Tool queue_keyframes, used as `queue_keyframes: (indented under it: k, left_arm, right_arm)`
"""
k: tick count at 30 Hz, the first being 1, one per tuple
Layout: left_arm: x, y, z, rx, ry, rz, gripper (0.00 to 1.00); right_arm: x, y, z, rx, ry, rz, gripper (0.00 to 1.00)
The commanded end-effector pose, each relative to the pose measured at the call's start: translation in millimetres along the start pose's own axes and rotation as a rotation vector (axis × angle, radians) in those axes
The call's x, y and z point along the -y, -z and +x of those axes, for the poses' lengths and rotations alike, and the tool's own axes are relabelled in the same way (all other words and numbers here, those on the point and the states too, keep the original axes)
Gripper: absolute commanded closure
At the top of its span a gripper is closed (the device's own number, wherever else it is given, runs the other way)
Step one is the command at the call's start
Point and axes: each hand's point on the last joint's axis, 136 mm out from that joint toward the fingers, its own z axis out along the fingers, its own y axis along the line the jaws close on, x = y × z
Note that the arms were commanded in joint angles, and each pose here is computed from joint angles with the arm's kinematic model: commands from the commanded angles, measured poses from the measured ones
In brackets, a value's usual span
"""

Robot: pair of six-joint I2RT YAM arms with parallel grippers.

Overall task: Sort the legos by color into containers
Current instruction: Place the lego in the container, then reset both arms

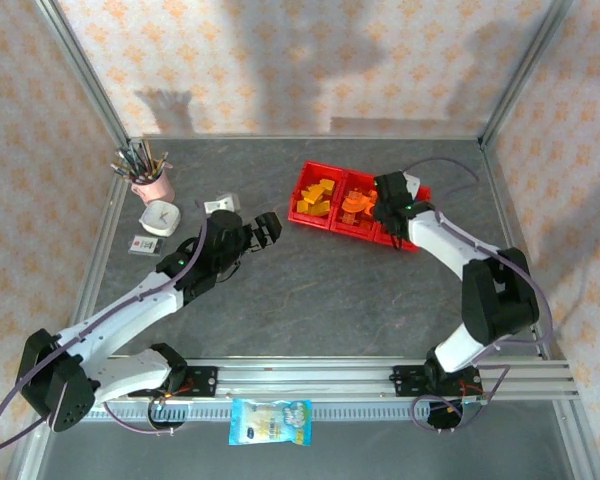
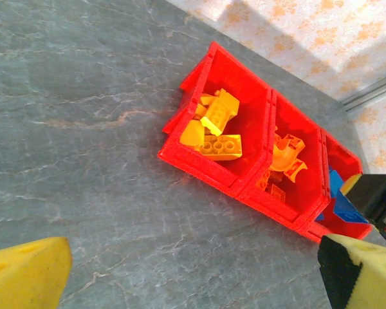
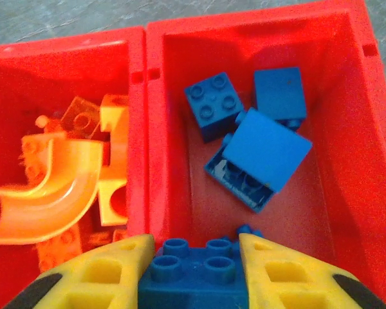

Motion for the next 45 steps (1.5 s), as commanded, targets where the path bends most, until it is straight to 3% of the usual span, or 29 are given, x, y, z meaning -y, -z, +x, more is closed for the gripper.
queue_keyframes:
  k: [1,4,6,10,15,20,23,26,30,33,38,40,43,45]
  left_arm:
    - [23,2,-27,0.074,0.003,0.075,0.01]
    - [20,0,-28,0.082,0.006,0.068,0.01]
    - [16,-2,-30,0.089,0.013,0.056,0.01]
    - [7,-3,-38,0.124,0.029,0.038,0.01]
    - [-26,1,-66,0.253,0.011,-0.086,0.01]
    - [-116,16,-103,0.47,-0.057,-0.416,0.01]
    - [-161,26,-111,0.567,-0.131,-0.575,0.01]
    - [-194,25,-110,0.598,-0.197,-0.661,0.01]
    - [-212,17,-99,0.628,-0.275,-0.676,0.01]
    - [-216,13,-91,0.675,-0.347,-0.626,0.01]
    - [-210,-3,-86,0.646,-0.414,-0.523,0.0]
    - [-204,5,-82,0.693,-0.43,-0.454,0.0]
    - [-211,2,-78,0.691,-0.422,-0.434,0.0]
    - [-218,-3,-82,0.658,-0.379,-0.46,0.0]
  right_arm:
    - [3,-7,-35,0.075,-0.01,0.022,0.73]
    - [15,-18,-44,0.074,-0.043,0.031,0.72]
    - [17,-23,-43,0.065,-0.038,0.038,0.66]
    - [6,-20,-49,0.06,0.0,-0.018,0.38]
    - [25,15,-90,0.175,-0.046,0.019,0.01]
    - [111,48,-97,0.405,-0.209,0.141,0.0]
    - [163,44,-72,0.476,-0.263,0.239,0.0]
    - [186,34,-45,0.559,-0.221,0.269,0.0]
    - [177,21,-19,0.611,-0.147,0.163,0.0]
    - [154,25,-26,0.645,-0.096,0.032,0.0]
    - [120,30,-28,0.698,-0.039,-0.17,0.0]
    - [103,31,-16,0.707,0.049,-0.238,0.0]
    - [105,29,-9,0.749,0.045,-0.197,0.0]
    - [107,12,-11,0.668,0.042,-0.148,0.0]
